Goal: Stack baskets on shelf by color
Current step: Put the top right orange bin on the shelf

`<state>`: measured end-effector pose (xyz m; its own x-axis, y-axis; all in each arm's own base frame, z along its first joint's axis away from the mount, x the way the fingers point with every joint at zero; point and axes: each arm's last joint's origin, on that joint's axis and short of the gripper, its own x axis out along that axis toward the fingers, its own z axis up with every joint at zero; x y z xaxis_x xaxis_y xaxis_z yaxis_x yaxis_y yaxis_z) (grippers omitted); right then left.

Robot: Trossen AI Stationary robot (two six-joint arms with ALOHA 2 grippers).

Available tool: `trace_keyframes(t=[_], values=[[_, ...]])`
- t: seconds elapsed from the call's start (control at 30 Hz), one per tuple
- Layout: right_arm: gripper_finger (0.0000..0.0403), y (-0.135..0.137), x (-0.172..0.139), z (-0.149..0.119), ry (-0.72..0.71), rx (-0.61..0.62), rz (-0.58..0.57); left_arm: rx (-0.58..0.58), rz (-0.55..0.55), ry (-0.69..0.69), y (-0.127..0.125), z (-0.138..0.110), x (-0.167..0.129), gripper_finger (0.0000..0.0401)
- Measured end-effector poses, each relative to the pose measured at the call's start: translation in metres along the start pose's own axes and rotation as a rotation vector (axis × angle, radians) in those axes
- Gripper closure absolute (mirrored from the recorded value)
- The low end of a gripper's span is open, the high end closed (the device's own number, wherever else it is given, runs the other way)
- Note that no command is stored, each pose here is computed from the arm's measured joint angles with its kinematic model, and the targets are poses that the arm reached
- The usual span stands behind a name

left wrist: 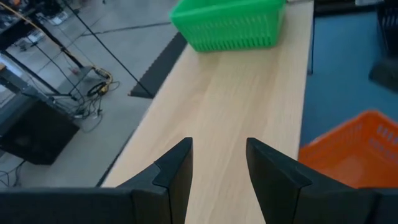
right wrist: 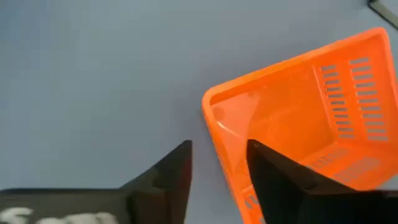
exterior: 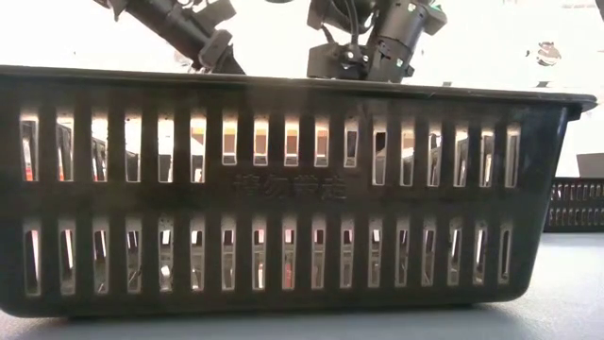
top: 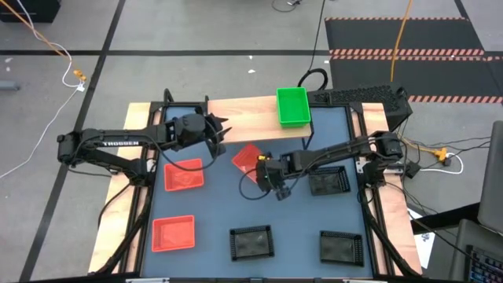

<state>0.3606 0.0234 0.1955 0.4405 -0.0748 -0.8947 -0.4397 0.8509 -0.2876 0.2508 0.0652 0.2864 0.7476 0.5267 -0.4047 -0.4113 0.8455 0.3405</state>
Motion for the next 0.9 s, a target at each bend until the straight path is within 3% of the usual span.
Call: trace_keyframes(t=[0.13,0.27,0.47,0.67,0.9], values=[[0.0221,-0.004,0.007,-0.002,0.007,-0.052,-0.002,-0.002,0.008,-0.022,0.001,0.002,0.000,0.0249],[0.0230,-0.004,0.023,-0.007,0.055,-0.069,0.022,-0.005,0.007,-0.017,0.000,0.002,0.000,0.0249],[0.0287,-0.002,0.028,-0.007,0.059,-0.055,0.028,0.005,0.051,0.055,0.001,-0.005,0.000,0.0249],[0.0391,-0.001,0.018,-0.003,0.028,-0.002,0.019,0.002,0.077,0.071,0.001,-0.006,0.000,0.0249],[0.0398,0.003,-0.028,0.010,-0.143,0.116,0.064,-0.055,0.077,0.092,0.001,-0.008,0.000,0.0249]])
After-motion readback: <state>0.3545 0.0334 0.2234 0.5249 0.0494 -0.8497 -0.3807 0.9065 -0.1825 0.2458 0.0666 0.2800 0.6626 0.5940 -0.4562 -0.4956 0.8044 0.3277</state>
